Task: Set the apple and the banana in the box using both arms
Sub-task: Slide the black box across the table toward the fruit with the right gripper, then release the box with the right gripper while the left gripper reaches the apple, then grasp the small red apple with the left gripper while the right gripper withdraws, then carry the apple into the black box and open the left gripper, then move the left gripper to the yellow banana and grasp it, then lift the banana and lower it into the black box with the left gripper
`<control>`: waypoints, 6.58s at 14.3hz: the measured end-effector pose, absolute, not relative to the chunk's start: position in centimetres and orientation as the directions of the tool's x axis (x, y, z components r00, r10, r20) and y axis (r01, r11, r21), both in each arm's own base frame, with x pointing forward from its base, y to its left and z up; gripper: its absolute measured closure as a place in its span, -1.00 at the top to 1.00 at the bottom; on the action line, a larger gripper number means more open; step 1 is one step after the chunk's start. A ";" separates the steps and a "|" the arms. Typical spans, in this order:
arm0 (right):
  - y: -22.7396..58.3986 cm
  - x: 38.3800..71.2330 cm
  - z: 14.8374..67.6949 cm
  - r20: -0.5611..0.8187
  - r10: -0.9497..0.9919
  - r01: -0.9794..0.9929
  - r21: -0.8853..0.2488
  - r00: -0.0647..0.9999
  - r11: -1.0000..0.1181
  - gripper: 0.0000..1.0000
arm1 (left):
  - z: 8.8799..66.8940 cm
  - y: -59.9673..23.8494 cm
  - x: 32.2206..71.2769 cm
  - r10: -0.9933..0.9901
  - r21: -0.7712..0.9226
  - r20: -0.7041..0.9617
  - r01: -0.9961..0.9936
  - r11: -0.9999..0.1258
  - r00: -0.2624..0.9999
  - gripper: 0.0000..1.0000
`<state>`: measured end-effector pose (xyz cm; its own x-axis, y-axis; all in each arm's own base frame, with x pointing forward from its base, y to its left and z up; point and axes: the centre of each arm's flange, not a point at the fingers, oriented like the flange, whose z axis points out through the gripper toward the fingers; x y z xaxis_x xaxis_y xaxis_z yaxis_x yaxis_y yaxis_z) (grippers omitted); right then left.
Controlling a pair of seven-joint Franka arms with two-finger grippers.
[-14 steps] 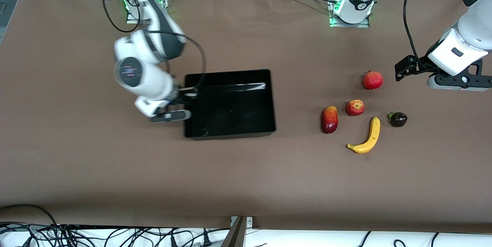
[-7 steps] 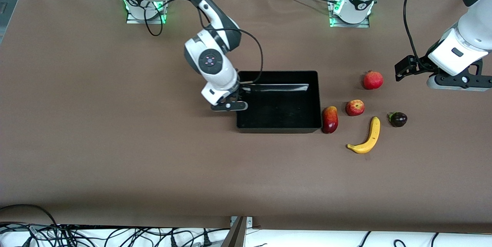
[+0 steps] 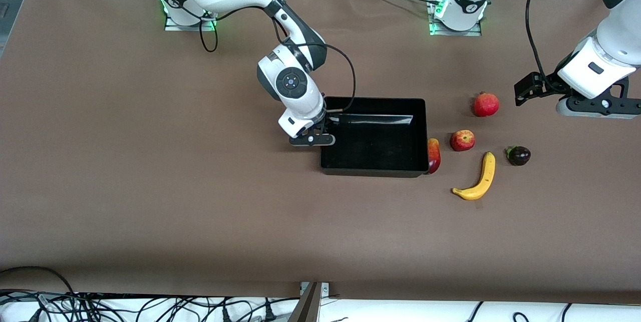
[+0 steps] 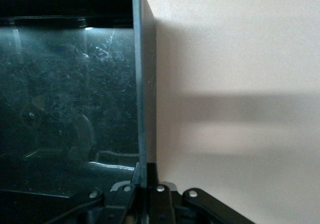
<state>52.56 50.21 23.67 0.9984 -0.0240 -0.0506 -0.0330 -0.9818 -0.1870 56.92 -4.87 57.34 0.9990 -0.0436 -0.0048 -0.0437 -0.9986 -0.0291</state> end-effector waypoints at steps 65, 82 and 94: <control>2.4 55.6 59.1 -0.039 0.116 0.117 0.007 0.992 -0.993 1.00 | 21.0 -26.9 55.0 0.079 0.005 -0.270 0.083 -0.997 0.960 0.98; 2.4 56.9 59.2 0.041 0.117 0.117 0.011 0.992 -0.993 1.00 | 21.5 -0.2 68.5 -0.665 0.014 -0.093 -0.667 -0.745 0.741 0.87; 2.4 56.9 59.2 0.041 0.118 0.117 0.011 0.992 -0.993 1.00 | 26.1 -3.8 67.2 -0.611 0.042 -0.217 -0.618 -0.785 0.761 -0.32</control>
<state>56.87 2.44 59.22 0.9922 0.1176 0.0411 0.1172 -0.9930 0.0115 67.20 -3.77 26.11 0.7612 -0.6110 -0.2173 -0.6182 -0.7849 0.0415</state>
